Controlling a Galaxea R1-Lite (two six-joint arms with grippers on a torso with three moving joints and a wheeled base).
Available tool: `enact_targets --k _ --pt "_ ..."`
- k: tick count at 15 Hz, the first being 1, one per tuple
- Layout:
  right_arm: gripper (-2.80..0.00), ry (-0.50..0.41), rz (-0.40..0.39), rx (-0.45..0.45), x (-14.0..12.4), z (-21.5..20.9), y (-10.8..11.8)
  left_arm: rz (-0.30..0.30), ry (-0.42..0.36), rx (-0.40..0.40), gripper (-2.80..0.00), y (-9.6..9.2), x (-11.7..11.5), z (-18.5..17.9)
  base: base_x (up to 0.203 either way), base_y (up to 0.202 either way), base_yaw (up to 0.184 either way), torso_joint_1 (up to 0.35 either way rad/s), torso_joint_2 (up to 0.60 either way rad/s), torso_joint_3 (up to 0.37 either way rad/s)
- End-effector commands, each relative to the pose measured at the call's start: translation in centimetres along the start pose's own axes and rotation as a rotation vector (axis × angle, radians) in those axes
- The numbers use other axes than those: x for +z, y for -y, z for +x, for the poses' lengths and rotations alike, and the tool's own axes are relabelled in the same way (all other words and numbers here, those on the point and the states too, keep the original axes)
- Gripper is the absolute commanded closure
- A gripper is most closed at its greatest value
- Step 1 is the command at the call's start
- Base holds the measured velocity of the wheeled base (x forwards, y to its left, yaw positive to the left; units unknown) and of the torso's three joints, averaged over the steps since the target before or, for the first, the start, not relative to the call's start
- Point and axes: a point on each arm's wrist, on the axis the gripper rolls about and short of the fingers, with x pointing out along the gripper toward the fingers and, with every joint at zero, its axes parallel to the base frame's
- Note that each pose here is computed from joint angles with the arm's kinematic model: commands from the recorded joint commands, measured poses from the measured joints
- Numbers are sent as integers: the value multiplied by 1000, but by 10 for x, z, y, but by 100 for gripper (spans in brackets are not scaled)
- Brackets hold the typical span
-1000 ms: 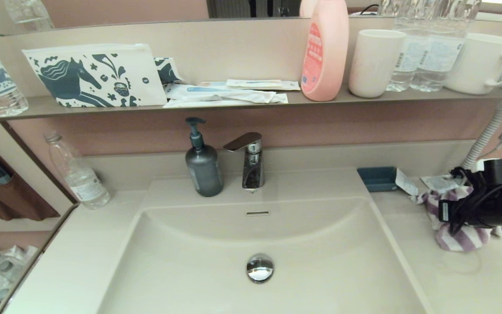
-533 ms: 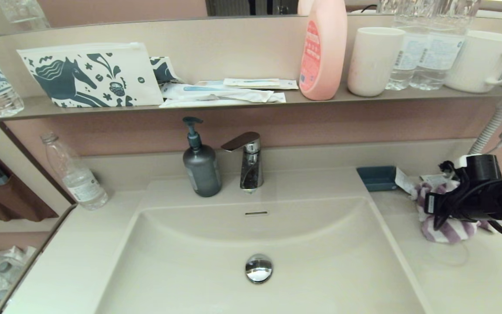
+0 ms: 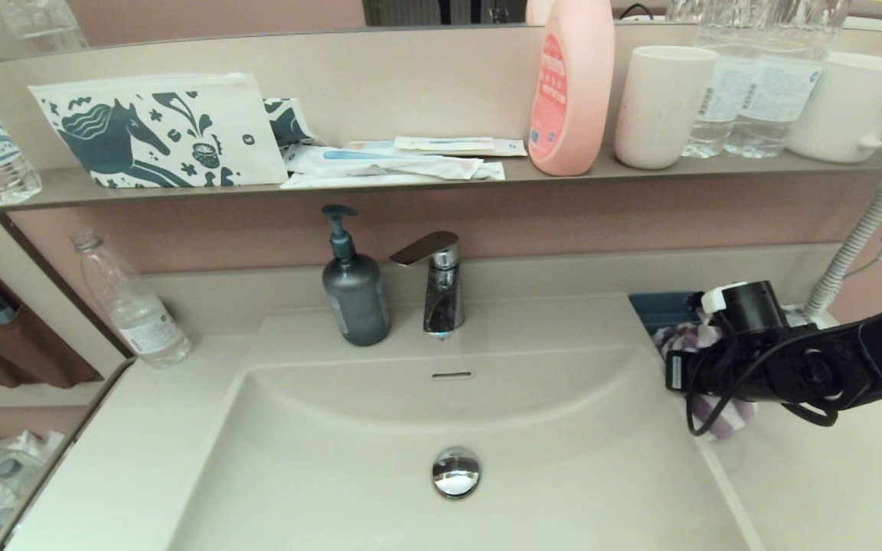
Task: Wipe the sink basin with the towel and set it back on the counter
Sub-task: Wipe the sink
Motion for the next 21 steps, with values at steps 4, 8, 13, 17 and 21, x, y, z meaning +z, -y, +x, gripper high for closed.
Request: enact_targets --k 4,8,13,17,21 --pt "0 18 39 -51 6 -5 20 0 -1 1 0 0 0 0 0 0 0 0 0 0" --pt "0 46 68 -125 19 -7 64 0 -1 1 0 0 0 0 0 0 0 0 0 0" --pt "0 90 79 -169 29 -24 90 0 -1 1 0 0 0 0 0 0 0 0 0 0" --pt "0 75 87 -184 28 -35 97 0 -1 1 0 0 0 0 0 0 0 0 0 0" --pt "0 -76 40 -179 -2 -46 78 0 -1 1 0 0 0 0 0 0 0 0 0 0"
